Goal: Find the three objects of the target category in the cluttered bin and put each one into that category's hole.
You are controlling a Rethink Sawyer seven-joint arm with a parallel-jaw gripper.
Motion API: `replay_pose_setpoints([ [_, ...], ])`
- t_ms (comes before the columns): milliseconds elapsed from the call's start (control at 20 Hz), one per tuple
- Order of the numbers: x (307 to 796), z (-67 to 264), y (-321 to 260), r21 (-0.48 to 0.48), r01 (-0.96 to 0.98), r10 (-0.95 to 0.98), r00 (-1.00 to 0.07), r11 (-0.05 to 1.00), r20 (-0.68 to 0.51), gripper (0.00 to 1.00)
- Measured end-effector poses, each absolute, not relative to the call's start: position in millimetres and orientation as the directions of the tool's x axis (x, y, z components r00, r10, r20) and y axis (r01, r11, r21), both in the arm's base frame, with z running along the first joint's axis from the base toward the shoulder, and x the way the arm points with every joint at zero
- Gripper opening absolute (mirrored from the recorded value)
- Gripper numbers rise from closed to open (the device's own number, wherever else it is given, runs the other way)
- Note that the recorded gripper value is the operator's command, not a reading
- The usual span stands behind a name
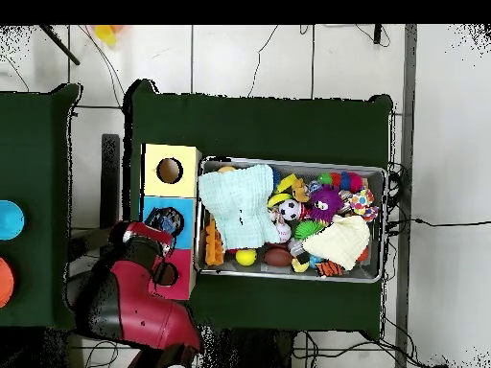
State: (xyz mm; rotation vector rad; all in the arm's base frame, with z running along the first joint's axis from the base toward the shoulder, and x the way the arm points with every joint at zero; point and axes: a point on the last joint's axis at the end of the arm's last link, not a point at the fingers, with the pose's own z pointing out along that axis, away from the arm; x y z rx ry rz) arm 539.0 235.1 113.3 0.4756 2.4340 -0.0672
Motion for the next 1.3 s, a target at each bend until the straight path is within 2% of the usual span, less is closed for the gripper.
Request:
replay_pose_setpoints([
  [750,535,108,212,0.04,0.295,0.257,-0.749,0.955,-0.61,0.0],
  [1050,534,91,184,0.012,0.271,0.222,-0.762,0.962,-0.608,0.0],
  [1300,527,66,156,-0.007,0.272,0.213,-0.768,0.962,-0.604,0.0],
])
